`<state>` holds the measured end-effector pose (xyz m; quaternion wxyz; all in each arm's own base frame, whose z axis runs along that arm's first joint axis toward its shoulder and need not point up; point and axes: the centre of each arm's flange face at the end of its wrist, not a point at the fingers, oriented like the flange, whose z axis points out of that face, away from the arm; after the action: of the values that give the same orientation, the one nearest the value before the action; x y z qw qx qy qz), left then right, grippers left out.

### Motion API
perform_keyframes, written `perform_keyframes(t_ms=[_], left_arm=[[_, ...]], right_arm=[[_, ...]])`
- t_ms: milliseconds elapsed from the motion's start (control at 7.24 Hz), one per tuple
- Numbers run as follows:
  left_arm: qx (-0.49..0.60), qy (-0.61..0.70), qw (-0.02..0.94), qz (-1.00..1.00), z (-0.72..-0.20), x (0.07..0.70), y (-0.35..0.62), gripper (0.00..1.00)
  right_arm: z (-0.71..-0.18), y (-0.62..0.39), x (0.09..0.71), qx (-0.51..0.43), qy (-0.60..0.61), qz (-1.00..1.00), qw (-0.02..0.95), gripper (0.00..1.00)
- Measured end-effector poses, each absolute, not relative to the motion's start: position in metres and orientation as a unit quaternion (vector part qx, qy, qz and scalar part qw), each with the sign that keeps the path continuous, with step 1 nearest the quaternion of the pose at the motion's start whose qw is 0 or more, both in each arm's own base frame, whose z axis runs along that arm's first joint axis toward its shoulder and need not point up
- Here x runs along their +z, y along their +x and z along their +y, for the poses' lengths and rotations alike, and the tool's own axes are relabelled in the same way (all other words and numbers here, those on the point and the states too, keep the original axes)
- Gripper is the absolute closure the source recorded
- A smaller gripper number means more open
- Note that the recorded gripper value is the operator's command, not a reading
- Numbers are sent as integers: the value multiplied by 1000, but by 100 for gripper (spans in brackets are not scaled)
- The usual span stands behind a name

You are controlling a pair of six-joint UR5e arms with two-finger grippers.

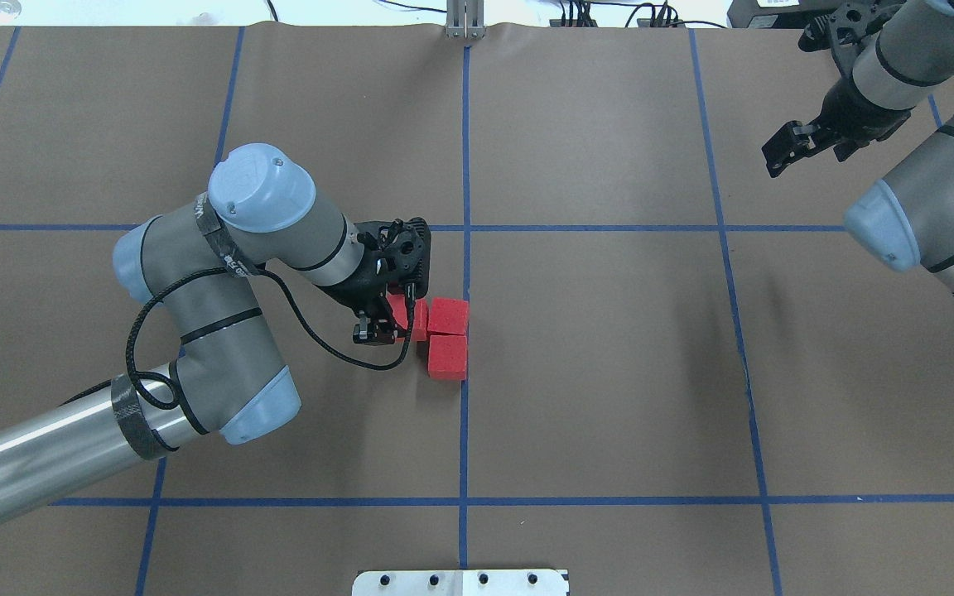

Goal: Form red blocks into L shape at center
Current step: 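Lower the red cube beside the farther center cube with the left gripper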

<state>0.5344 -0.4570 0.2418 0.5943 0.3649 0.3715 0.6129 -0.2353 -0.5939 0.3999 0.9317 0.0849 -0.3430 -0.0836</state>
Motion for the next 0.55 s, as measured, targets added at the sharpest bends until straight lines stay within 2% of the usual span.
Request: perform_keyframes(t_ms=[552], left_arm=[[613, 365, 597, 366, -454, 243, 539, 100]], right_arm=[[-594, -235, 400, -83, 85, -343, 932, 1]])
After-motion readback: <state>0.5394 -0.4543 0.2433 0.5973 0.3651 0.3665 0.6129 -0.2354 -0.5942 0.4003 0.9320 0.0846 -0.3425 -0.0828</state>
